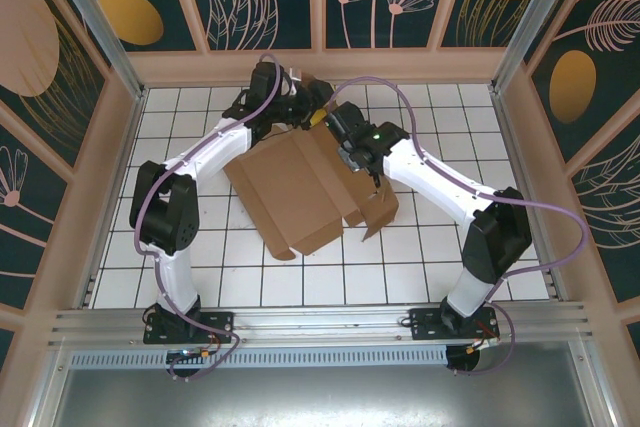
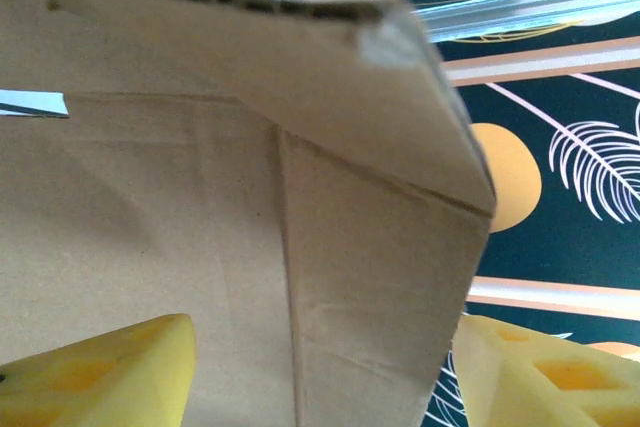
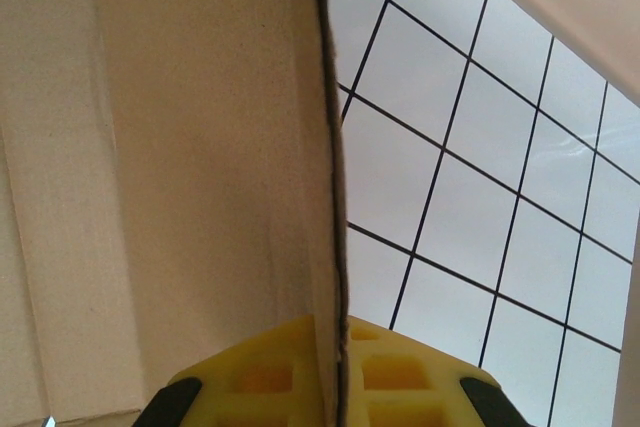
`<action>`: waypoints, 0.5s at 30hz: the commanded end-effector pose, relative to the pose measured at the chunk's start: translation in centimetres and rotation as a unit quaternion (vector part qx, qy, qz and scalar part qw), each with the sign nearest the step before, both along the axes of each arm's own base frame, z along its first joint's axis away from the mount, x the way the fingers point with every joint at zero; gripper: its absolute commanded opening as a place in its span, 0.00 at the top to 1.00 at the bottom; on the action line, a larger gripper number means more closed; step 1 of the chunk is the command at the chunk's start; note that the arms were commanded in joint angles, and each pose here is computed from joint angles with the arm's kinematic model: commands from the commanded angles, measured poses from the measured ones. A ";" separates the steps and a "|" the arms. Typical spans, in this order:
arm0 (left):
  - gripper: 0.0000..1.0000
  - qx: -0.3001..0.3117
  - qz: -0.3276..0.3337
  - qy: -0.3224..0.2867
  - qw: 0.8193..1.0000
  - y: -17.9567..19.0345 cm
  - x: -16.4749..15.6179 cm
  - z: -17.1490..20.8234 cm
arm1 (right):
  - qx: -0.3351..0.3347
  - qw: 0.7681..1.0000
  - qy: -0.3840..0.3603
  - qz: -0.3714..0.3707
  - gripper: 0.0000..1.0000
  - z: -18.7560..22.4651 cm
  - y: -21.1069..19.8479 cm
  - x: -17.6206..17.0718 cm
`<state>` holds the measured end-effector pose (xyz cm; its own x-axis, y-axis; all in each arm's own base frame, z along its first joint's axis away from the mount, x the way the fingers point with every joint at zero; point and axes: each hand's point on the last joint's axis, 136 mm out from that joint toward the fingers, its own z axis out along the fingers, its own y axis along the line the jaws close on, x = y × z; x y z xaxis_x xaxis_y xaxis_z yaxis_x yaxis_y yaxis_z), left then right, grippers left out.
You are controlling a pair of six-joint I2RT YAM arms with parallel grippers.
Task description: Fold the paper box
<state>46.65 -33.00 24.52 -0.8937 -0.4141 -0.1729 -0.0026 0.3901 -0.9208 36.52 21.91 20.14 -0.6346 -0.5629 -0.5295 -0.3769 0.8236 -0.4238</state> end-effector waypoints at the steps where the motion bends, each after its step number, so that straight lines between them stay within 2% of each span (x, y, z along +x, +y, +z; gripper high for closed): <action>1: 0.32 -0.006 -0.008 -0.020 1.000 -0.2 0.4 1.7 | -0.018 1.000 -0.014 0.000 1.00 -0.1 0.4 0.3; 5: 0.34 -0.007 -0.009 -0.020 1.000 -0.3 0.4 1.6 | -0.025 1.000 -0.015 0.005 1.00 -0.3 0.8 0.3; 8: 0.39 -0.006 -0.011 -0.020 1.000 -0.4 0.4 1.4 | -0.032 0.999 -0.018 0.008 1.00 -0.4 1.0 0.3; 15: 0.74 -0.001 -0.017 -0.018 1.000 -0.3 -0.1 0.3 | -0.040 0.999 -0.024 0.001 1.00 -0.3 0.8 0.5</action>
<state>46.77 -33.12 25.23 -0.8926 -0.4061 -0.1955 0.0245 0.3895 -0.9207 36.56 22.41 19.37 -0.6201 -0.6059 -0.4984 -0.3797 0.7877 -0.4852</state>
